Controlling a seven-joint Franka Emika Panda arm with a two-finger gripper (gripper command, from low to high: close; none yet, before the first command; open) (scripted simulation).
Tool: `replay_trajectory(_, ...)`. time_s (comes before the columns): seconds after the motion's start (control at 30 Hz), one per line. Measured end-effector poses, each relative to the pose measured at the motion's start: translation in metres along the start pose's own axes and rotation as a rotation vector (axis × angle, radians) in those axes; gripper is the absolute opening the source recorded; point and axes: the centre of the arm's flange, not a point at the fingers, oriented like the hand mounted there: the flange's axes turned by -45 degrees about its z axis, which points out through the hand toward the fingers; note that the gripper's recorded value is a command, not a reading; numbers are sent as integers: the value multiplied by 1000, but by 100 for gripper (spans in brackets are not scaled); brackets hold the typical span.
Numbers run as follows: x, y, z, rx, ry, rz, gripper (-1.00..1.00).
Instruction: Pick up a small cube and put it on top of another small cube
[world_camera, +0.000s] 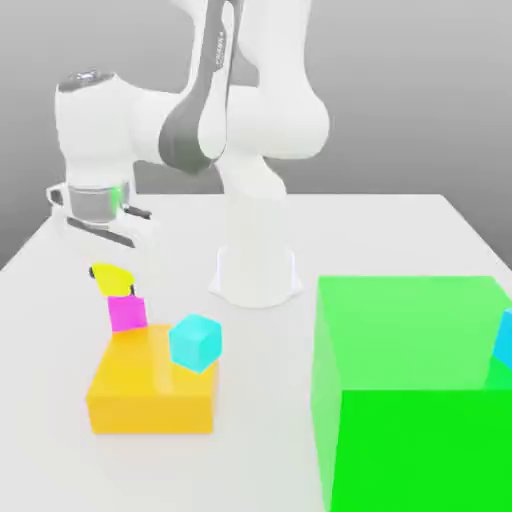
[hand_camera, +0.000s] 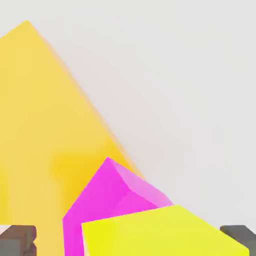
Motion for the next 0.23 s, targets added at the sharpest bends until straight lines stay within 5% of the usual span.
replay_trajectory(0.23,1,0,-57,0,0,0,100)
